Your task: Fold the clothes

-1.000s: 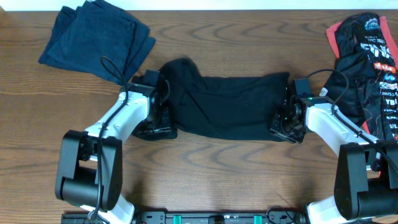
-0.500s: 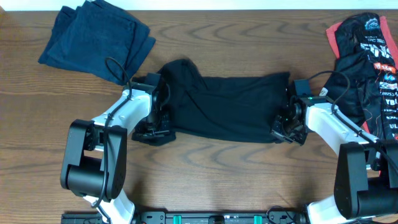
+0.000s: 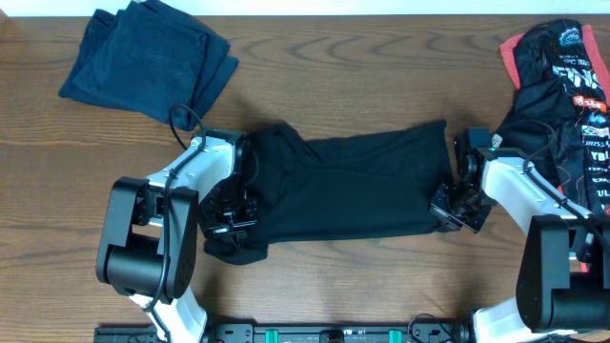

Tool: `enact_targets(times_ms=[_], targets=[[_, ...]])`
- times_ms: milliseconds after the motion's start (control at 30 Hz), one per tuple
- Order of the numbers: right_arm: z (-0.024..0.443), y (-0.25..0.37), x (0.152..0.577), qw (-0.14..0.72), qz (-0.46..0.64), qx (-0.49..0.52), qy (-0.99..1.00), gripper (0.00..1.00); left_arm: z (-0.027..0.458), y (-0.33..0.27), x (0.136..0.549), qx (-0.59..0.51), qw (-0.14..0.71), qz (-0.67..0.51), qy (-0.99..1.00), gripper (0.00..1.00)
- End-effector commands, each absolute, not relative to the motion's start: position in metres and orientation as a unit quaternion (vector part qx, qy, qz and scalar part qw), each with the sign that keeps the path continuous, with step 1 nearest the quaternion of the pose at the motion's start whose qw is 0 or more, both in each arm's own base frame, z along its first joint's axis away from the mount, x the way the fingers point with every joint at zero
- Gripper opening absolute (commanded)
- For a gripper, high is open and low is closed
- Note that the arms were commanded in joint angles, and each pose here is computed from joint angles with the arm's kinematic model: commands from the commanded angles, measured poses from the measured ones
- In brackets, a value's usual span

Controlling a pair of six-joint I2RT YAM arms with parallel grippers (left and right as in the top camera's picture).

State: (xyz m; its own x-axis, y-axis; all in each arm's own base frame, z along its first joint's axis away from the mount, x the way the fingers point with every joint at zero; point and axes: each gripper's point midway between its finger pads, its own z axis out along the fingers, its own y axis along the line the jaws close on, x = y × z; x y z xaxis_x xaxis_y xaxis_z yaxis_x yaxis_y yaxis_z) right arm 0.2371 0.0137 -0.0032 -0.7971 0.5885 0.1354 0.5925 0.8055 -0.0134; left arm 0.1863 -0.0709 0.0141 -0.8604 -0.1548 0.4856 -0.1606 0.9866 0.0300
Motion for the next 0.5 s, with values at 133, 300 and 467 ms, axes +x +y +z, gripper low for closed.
enact_targets(times_ms=[133,300,467], targets=[[0.003,-0.008,0.226,0.063,0.037,-0.360,-0.930,0.01,0.029,-0.069,0.174,0.085,0.261,0.005,-0.962,0.06],[0.023,-0.008,0.235,0.020,0.021,-0.349,-0.937,0.18,0.052,-0.071,0.182,0.089,0.204,0.022,-0.975,0.06],[0.042,-0.008,0.241,-0.020,0.007,-0.326,-0.945,0.99,0.074,-0.068,0.173,0.082,0.185,0.027,-0.979,0.73]])
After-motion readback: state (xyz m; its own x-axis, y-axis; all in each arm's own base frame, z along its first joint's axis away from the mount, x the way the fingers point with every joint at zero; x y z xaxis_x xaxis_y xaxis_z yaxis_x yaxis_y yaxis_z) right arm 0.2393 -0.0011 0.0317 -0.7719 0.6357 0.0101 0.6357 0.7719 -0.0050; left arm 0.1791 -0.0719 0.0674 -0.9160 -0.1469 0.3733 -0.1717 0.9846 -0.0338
